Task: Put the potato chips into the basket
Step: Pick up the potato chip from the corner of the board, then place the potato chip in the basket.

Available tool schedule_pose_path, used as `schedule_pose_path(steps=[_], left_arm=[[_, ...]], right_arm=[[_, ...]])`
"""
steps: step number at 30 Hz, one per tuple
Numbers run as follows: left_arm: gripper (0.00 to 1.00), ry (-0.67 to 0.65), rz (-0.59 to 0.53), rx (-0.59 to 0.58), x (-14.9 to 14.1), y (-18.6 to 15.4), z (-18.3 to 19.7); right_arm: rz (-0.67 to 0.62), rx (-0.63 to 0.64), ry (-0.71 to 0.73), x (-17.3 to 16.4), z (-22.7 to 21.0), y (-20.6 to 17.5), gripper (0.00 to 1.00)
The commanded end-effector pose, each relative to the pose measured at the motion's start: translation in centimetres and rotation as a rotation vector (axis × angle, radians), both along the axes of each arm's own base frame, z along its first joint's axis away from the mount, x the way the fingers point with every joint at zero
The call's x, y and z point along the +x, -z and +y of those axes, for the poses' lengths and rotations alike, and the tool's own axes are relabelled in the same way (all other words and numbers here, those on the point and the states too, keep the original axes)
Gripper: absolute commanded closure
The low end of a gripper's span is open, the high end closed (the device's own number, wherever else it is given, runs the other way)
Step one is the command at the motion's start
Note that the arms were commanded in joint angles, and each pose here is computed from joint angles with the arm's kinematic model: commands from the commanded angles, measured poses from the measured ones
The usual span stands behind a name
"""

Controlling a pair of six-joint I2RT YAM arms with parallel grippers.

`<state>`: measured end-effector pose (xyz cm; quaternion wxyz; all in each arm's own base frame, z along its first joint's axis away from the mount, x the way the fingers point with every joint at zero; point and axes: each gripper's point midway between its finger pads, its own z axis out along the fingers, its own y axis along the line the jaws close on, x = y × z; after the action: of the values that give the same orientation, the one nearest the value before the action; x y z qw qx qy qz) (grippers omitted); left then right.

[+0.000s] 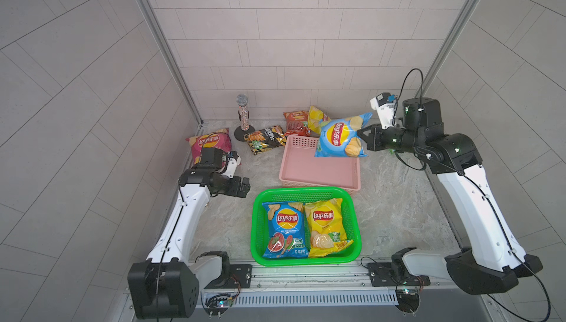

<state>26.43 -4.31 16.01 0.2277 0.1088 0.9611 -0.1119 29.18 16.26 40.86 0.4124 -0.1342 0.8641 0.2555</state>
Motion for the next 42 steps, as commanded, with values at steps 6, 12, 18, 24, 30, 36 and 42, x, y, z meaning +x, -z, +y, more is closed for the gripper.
schedule_pose_path(steps=[6,12,18,24,30,36,42], left_arm=[[0.00,0.157,-0.064,-0.060,-0.5,-4.4,-2.1],[0.00,0.311,-0.090,-0.167,-2.0,-7.4,-4.6],[0.00,0.448,-0.100,-0.233,-3.8,-9.0,-6.4],[0.00,0.384,-0.080,-0.226,-3.1,-8.5,-6.0],[0.00,0.236,0.017,-0.108,-1.5,-5.7,-3.2],[0.00,0.243,0.048,-0.120,-2.0,-4.0,-3.3],[0.00,0.258,0.045,-0.145,-2.7,-3.2,-3.8]], right_arm=[[0.117,-0.028,-0.416,-7.6,7.2,3.4,1.00],[0.166,-0.073,-0.677,-12.3,11.2,6.1,1.00],[0.213,-0.133,-0.869,-14.5,14.2,8.6,1.00],[0.261,-0.085,-1.052,-15.4,16.8,9.3,1.00],[0.333,-0.109,-1.193,-16.3,17.8,10.1,1.00],[0.408,-0.168,-1.261,-16.8,18.2,11.7,1.00],[0.405,-0.199,-1.275,-15.8,19.0,12.8,1.00]])
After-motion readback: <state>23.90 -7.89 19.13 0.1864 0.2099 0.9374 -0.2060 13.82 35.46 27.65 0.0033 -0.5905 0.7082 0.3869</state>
